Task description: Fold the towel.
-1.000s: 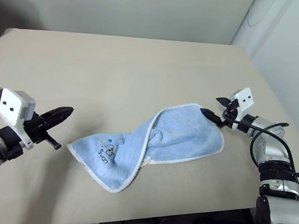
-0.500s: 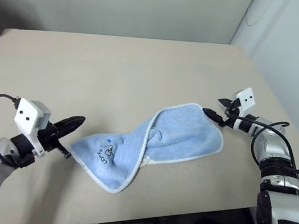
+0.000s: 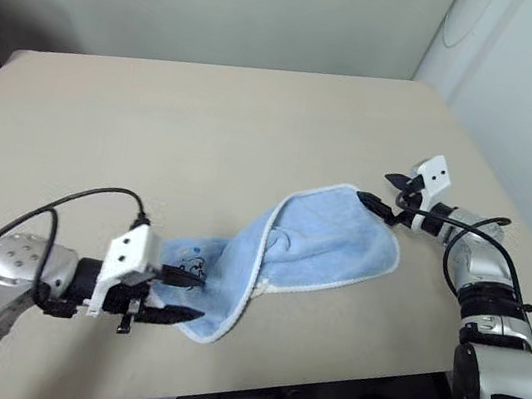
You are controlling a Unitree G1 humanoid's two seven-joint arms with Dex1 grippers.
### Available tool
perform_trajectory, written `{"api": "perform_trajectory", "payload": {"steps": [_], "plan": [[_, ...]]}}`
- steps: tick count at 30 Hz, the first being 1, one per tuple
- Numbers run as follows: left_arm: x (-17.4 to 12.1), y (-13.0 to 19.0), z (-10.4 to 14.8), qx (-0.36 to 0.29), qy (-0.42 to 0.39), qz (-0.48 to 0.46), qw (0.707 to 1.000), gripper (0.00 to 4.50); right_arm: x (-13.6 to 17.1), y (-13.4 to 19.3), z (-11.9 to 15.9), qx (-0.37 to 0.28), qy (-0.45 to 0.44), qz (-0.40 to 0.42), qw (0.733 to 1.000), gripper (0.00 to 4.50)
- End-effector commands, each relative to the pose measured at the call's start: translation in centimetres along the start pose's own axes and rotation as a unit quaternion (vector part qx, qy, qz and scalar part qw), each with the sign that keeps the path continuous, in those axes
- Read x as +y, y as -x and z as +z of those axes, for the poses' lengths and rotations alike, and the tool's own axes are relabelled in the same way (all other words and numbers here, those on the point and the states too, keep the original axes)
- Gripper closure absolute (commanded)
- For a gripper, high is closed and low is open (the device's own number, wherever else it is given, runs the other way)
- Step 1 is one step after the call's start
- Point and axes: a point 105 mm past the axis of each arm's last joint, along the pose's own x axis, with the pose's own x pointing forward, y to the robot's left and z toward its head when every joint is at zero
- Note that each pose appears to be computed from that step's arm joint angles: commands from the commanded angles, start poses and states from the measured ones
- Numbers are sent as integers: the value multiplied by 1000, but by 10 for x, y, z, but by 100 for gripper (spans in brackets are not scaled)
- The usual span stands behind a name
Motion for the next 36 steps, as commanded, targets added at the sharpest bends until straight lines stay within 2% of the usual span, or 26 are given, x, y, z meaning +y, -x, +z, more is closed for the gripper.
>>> {"api": "perform_trajectory", "payload": {"steps": [1, 8, 14, 20, 23, 29, 36], "plan": [[-8, -8, 2, 15, -26, -46, 999, 151, -4, 7, 12, -22, 9, -13, 1000, 0], [-16, -26, -15, 65, -85, -90, 990, 151, -2, 14, 10, -14, 6, -17, 1000, 0], [-9, -30, -22, 87, -97, -77, 989, 151, -1, 18, 11, -5, 5, -16, 1000, 0], [-15, -34, -31, 101, -87, -88, 987, 151, 2, 21, 11, 4, 6, -10, 1000, 0], [-17, -36, -33, 102, -85, -92, 987, 241, 2, 20, 15, 4, 8, -9, 1000, 0], [-12, -36, -35, 104, -82, -74, 988, 449, 8, 14, 19, 4, 14, 11, 1000, 0], [-2, -34, -30, 87, -75, -34, 993, 449, 10, -9, 20, 24, -7, 35, 999, 0]]}}
